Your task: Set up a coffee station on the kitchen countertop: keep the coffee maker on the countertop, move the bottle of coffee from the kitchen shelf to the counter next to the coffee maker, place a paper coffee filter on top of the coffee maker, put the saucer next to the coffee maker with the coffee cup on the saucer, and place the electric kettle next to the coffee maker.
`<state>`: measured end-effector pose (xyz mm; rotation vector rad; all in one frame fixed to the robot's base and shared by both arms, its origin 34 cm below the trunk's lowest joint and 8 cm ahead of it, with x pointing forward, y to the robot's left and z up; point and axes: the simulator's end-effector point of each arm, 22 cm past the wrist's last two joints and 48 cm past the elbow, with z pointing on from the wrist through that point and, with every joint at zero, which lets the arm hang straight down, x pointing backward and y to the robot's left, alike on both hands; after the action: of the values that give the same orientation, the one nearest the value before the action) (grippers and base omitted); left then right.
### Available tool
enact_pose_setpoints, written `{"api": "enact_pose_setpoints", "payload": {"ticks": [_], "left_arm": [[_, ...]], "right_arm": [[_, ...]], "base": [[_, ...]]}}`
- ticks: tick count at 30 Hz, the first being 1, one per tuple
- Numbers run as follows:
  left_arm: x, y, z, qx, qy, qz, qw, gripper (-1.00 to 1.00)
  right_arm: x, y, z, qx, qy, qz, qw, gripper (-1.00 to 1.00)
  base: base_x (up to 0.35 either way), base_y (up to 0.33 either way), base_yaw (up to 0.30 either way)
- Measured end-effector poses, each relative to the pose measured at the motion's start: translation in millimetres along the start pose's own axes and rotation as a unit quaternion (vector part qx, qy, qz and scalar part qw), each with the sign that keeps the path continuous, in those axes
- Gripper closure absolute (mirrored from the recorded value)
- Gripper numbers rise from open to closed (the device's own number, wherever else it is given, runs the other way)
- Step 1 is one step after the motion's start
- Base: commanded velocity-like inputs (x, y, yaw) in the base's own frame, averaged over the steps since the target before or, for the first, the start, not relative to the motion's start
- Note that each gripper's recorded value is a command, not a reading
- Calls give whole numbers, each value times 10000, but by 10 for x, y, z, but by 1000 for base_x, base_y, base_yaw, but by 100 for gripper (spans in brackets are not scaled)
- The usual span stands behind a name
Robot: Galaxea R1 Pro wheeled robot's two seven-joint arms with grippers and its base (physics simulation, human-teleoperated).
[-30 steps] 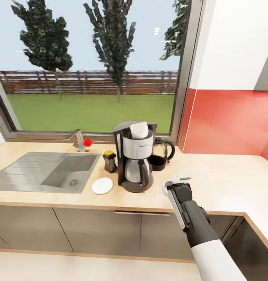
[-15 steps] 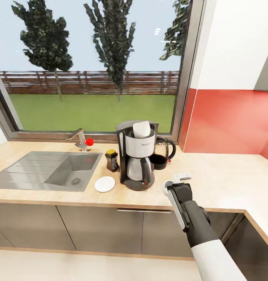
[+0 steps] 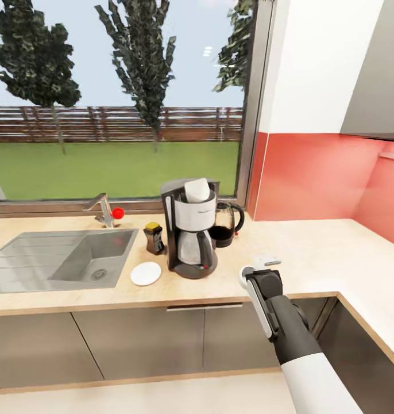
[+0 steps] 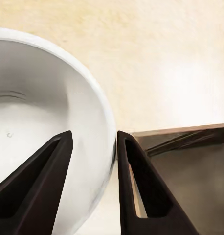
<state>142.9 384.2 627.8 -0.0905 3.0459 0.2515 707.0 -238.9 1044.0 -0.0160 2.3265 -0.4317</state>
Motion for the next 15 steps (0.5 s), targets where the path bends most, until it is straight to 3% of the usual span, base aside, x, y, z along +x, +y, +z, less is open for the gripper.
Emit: {"api": "enact_pose_setpoints", "payload": {"ticks": [5,15], "left_arm": [[-16,-1,0,1,-21,-4,10000,-100],[-34,0,0,0,-45,-17,10000,-100]], "right_arm": [[-14,-12,-16,8,-17,3,10000,100],[-13,-25,-14,25,-17,-7,10000,100]], "base": [[-137,281,-248],[-102,294,-22]]}}
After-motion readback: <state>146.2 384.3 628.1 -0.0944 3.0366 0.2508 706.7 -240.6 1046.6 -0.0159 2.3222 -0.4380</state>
